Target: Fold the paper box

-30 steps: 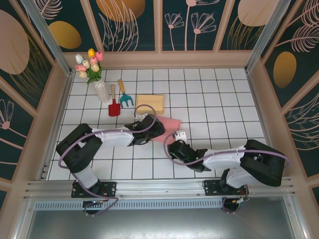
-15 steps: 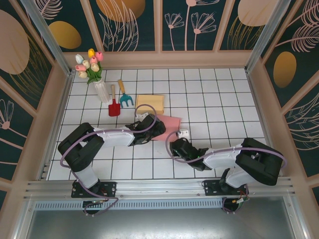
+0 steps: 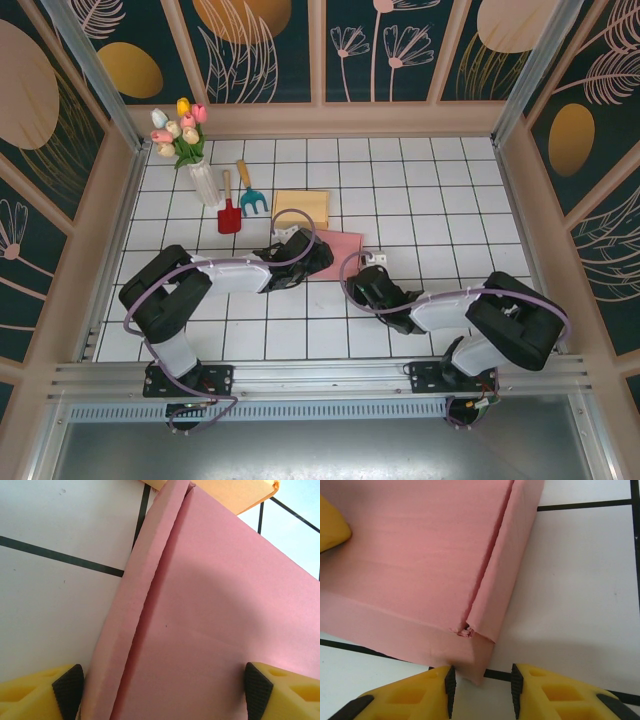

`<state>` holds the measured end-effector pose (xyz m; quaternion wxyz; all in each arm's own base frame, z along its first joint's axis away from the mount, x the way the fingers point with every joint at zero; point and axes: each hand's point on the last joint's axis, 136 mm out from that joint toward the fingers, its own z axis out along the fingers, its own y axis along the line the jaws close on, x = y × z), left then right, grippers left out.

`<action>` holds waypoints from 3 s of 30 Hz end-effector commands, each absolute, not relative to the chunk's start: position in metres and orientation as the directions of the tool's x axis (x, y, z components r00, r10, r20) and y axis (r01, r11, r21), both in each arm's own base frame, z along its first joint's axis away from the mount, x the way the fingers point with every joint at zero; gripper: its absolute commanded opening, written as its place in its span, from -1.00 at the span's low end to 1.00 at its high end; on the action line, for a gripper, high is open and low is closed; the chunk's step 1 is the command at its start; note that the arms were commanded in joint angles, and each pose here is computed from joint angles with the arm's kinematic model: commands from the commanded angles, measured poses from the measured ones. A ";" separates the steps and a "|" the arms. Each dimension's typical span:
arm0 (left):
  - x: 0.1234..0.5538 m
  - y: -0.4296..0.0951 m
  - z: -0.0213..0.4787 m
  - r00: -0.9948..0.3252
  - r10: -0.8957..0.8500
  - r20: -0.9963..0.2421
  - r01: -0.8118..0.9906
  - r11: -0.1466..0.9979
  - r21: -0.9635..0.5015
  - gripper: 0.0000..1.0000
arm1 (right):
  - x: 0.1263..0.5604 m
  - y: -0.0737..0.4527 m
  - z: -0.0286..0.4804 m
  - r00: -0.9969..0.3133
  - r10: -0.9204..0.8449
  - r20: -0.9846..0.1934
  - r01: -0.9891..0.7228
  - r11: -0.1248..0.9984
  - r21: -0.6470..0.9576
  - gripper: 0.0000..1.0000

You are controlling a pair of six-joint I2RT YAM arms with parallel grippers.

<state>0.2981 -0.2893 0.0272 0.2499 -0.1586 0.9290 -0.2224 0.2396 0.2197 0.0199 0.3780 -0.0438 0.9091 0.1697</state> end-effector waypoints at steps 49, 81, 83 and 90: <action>0.226 -0.295 0.019 -0.938 -0.197 -0.285 -0.064 0.907 -0.416 0.70 | 0.294 0.203 0.055 -0.622 0.103 -0.776 -0.231 0.923 0.307 -0.20; 0.374 -0.321 0.077 -0.780 0.038 -0.624 0.290 0.906 -0.307 0.76 | 0.284 0.201 0.068 -0.759 0.249 -0.602 -0.133 0.845 0.518 -1.00; 0.374 -0.326 0.069 -0.792 0.039 -0.609 0.292 0.901 -0.322 0.75 | 0.285 0.202 0.065 -0.765 0.240 -0.597 -0.136 0.846 0.515 -1.00; 0.377 -0.340 0.057 -0.809 0.047 -0.586 0.311 0.880 -0.359 0.74 | 0.292 0.196 0.047 -0.787 0.246 -0.566 -0.105 0.850 0.516 -1.00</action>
